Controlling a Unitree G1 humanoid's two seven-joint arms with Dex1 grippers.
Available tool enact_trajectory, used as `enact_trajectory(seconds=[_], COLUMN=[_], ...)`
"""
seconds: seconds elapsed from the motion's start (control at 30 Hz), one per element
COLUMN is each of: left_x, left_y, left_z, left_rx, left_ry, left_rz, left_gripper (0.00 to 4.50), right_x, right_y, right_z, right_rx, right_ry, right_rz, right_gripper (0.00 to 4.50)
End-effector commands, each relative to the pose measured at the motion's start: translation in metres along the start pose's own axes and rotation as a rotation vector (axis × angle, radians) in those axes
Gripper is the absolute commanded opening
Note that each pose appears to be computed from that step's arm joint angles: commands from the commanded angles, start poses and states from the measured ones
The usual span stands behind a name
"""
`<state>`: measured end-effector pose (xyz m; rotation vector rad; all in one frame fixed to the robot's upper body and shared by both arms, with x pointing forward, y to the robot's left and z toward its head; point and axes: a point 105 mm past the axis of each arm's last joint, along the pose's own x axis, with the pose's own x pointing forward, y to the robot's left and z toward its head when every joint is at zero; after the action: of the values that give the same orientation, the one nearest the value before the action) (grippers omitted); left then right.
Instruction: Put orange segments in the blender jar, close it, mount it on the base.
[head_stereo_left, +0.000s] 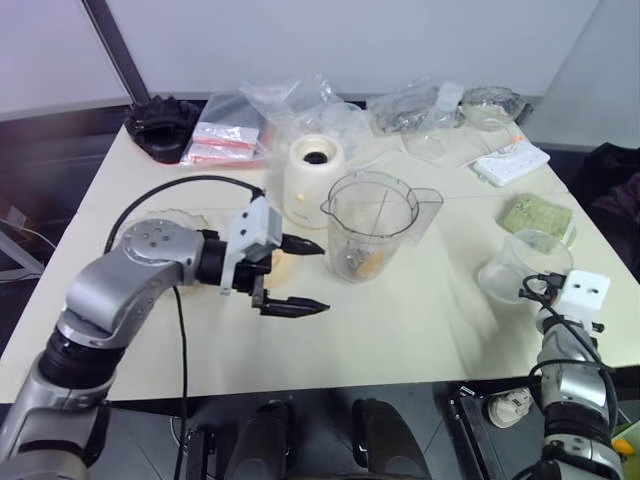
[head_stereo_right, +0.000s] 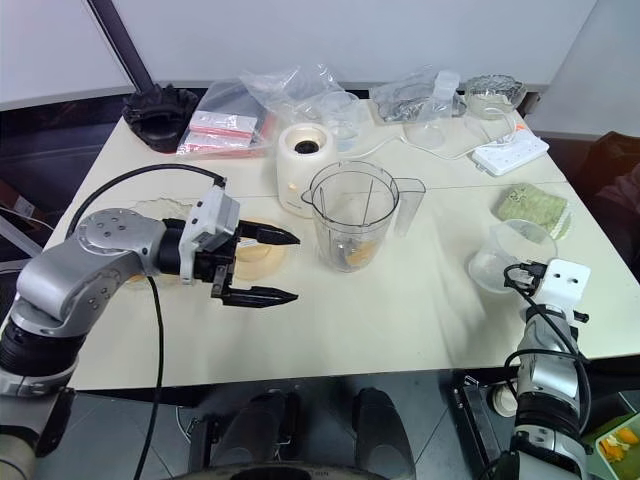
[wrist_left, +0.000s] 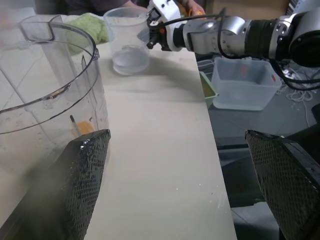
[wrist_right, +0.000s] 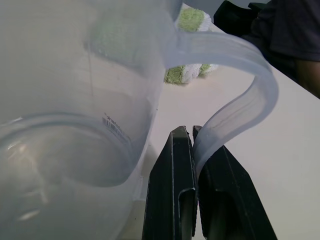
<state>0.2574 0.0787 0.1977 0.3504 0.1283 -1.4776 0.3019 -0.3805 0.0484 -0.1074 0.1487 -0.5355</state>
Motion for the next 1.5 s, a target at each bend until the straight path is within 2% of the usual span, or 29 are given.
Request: enact_trajectory(seconds=[0.03, 0.1, 0.13, 0.27, 0.4, 0.57, 0.77, 1.03, 1.2, 1.5], left_x=[-0.011, -0.018, -0.021, -0.031, -0.044, -0.053, -0.057, -0.052, -0.046, -0.043], left_y=[0.005, 0.012, 0.015, 0.023, 0.034, 0.049, 0.060, 0.055, 0.049, 0.046], left_z=[0.013, 0.017, 0.018, 0.025, 0.027, 0.022, 0.034, 0.019, 0.002, 0.001], left_rx=[0.024, 0.028, 0.034, 0.027, 0.032, 0.036, -0.022, -0.046, -0.066, -0.065], left_ry=[-0.038, -0.040, -0.038, -0.071, -0.064, -0.050, -0.190, -0.161, -0.123, -0.119], left_rz=[0.042, 0.075, 0.089, 0.115, 0.144, 0.206, 0.273, 0.299, 0.322, 0.318], left_gripper=[4.50, 4.50, 4.50, 4.50, 4.50, 4.50, 4.50, 4.50, 4.50, 4.50], right_x=[0.004, 0.002, 0.001, -0.006, -0.015, -0.021, -0.028, -0.026, -0.035, -0.046], right_y=[-0.002, -0.004, -0.008, -0.006, 0.014, 0.048, 0.089, 0.115, 0.130, 0.143], right_z=[0.039, 0.060, 0.082, 0.140, 0.220, 0.266, 0.289, 0.286, 0.286, 0.292], right_rx=[-0.042, -0.075, -0.092, -0.126, -0.215, -0.283, -0.398, -0.568, -0.771, -0.980], right_ry=[-0.116, -0.157, -0.198, -0.303, -0.432, -0.491, -0.550, -0.608, -0.712, -0.859], right_rz=[0.027, 0.037, 0.038, 0.066, 0.183, 0.331, 0.504, 0.568, 0.588, 0.566], right_gripper=[0.05, 0.05, 0.05, 0.05, 0.05, 0.05, 0.05, 0.05, 0.05, 0.05])
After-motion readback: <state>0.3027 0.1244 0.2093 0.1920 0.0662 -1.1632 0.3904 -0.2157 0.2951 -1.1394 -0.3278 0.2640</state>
